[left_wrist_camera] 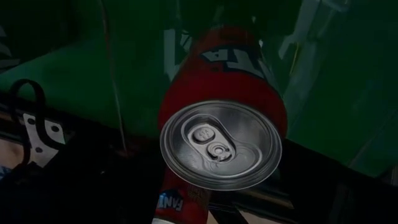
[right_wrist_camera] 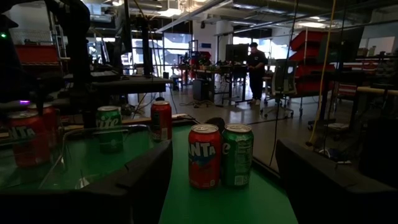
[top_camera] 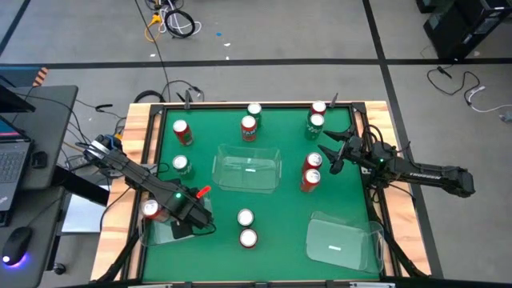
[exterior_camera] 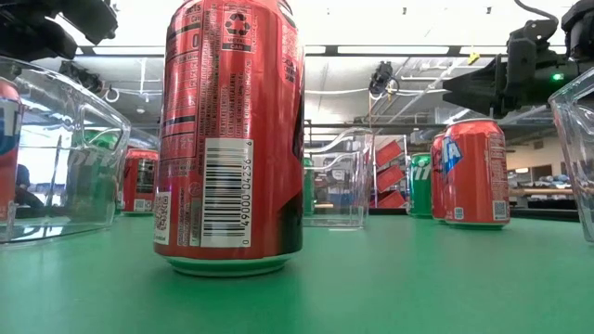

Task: Sort soda cans
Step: Put the bottom left red soda can into the bottom left transparent bin

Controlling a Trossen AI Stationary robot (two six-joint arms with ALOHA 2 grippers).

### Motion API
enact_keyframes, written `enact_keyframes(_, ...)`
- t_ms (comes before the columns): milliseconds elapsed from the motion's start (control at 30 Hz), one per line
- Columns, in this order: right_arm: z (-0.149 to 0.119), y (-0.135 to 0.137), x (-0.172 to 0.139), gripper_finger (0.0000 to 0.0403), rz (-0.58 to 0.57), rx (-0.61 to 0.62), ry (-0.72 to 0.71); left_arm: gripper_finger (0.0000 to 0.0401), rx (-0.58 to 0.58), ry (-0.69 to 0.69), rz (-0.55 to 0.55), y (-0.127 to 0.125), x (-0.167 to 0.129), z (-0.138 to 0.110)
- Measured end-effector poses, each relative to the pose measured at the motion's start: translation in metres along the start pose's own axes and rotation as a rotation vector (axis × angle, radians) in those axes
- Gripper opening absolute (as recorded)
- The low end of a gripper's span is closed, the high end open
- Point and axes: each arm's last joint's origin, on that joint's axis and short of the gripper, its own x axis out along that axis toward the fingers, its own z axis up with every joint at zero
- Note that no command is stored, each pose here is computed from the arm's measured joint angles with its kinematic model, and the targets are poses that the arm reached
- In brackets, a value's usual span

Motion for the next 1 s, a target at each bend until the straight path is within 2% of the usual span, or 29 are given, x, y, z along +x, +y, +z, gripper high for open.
enact_keyframes(167,0.000,0.000,0.000,0.0272,0.000,0.000,0.000,0.0297,-0.002,-0.035,-0.011,-0.002,0.000,0.002)
enact_keyframes(367,0.000,0.000,0.000,0.0272,0.000,0.000,-0.001,0.0296,-0.081,-0.041,-0.024,-0.002,-0.001,0.004)
enact_keyframes(800,0.000,0.000,0.000,0.0272,0.000,0.003,-0.001,0.0296,-0.056,-0.063,-0.027,-0.002,-0.001,0.005)
enact_keyframes(1000,0.001,0.001,0.000,0.0272,0.010,0.014,-0.014,0.0280,-0.036,-0.042,-0.017,0.000,-0.010,0.004)
